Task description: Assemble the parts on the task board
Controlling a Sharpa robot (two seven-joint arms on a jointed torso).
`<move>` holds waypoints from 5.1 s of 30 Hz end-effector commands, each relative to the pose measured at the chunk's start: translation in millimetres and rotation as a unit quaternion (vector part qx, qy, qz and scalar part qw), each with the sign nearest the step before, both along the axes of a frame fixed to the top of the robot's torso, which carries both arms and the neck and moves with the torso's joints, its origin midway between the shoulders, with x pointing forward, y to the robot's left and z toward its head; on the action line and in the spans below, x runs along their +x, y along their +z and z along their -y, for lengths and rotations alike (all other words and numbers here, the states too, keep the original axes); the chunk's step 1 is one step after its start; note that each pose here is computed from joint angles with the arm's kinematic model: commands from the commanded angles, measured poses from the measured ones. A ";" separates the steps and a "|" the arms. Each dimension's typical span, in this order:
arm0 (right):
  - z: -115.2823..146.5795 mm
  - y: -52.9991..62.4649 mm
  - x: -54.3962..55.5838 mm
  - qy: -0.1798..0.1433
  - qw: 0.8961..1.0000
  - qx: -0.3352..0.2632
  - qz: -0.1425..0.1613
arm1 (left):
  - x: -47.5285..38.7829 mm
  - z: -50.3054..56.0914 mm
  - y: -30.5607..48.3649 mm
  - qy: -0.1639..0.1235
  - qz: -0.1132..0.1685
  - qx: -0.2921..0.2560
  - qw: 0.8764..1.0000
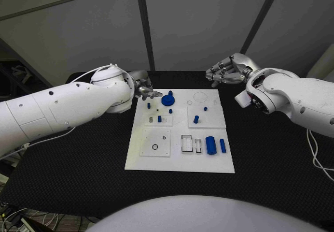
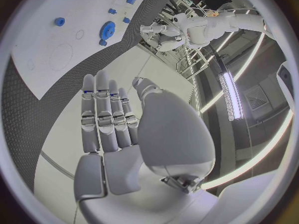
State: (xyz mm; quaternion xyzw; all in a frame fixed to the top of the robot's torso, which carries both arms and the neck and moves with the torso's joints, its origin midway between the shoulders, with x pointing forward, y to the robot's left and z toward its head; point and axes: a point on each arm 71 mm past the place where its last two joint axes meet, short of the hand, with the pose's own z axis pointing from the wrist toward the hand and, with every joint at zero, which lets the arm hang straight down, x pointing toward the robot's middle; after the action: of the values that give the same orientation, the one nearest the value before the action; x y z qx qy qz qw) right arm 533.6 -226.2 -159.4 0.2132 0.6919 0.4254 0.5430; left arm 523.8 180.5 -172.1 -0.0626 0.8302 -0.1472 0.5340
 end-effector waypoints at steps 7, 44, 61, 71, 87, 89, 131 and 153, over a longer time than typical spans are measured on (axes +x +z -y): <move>-2.7 1.1 0.7 0.005 1.000 0.001 0.002 | 31.5 -19.0 7.4 0.015 -0.053 0.047 0.997; -11.2 -0.4 2.2 0.013 1.000 0.003 0.000 | 54.7 -14.3 -26.5 0.018 -0.155 0.081 0.984; -13.4 -0.8 2.3 0.014 1.000 0.003 0.000 | 53.4 -8.4 -33.0 0.012 -0.168 0.079 0.983; -13.5 -0.8 2.4 0.014 1.000 0.003 0.000 | 54.0 -6.1 -33.8 0.011 -0.170 0.079 0.982; -15.0 -0.7 2.2 0.016 1.000 0.004 0.000 | 53.8 -3.5 -36.6 0.009 -0.180 0.075 0.981; -14.9 -0.6 2.1 0.016 1.000 0.004 0.001 | 53.8 -3.6 -37.3 0.009 -0.182 0.075 0.980; -11.7 -0.9 2.3 0.013 1.000 0.003 -0.001 | 46.2 -13.0 -37.5 0.039 -0.193 -0.023 0.980; -8.6 -1.4 3.1 0.010 1.000 0.001 -0.002 | -4.2 -27.0 -38.9 0.070 -0.163 -0.045 0.983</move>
State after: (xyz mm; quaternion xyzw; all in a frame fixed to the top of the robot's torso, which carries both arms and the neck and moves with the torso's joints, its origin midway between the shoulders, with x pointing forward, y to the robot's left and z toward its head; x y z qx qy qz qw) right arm 536.6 -218.6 -162.0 0.2113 0.6945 0.4279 0.5384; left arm 518.7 205.7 -214.0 -0.1361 0.9076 -0.1393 0.3720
